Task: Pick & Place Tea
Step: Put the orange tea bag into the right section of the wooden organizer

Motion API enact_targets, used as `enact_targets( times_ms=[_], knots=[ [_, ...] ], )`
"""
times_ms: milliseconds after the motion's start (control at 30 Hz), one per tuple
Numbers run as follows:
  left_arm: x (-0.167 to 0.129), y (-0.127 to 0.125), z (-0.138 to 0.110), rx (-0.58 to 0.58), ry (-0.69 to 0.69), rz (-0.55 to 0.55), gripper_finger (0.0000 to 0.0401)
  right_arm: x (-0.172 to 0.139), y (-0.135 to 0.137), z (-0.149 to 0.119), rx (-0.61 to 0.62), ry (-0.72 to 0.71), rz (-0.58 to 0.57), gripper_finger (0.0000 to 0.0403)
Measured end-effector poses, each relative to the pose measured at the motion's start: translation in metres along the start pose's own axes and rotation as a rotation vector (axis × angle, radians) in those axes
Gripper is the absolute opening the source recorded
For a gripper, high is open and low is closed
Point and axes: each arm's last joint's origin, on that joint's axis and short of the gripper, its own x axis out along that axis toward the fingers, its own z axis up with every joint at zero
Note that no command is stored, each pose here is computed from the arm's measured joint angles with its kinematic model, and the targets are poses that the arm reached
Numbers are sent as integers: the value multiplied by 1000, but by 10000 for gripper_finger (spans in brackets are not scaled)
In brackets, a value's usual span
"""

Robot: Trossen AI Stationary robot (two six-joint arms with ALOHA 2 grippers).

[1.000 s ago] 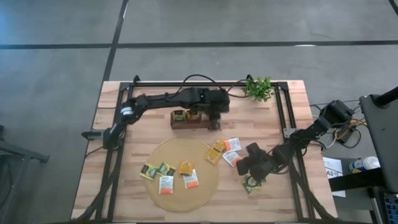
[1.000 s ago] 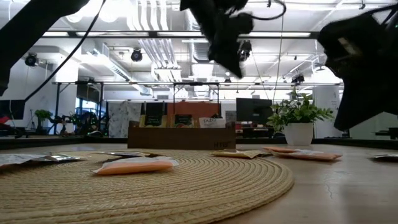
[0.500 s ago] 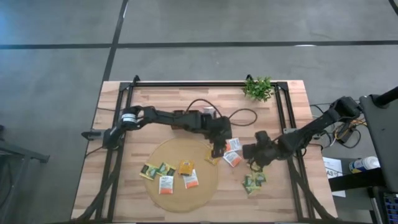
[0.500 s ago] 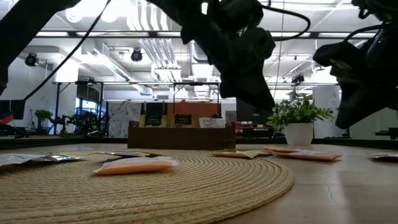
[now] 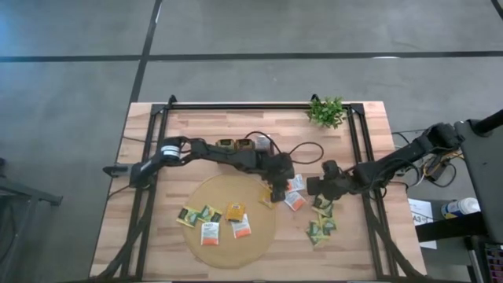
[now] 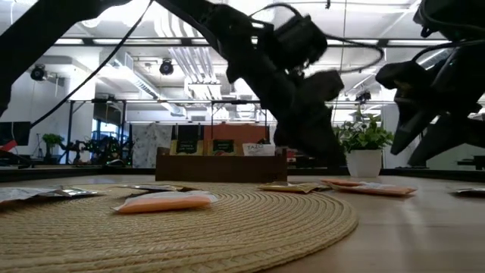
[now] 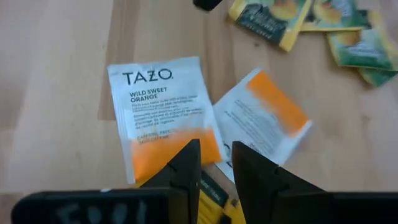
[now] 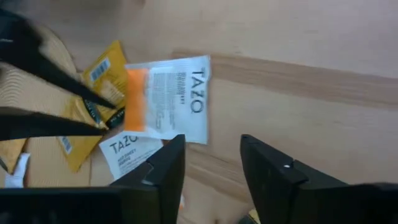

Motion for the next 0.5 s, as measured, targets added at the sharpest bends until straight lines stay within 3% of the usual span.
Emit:
enact_targets(
  times_ms=[500],
  knots=[
    [10, 5, -10, -26, 54, 18, 85, 24, -4, -9, -21, 20, -67, 166]
  ],
)
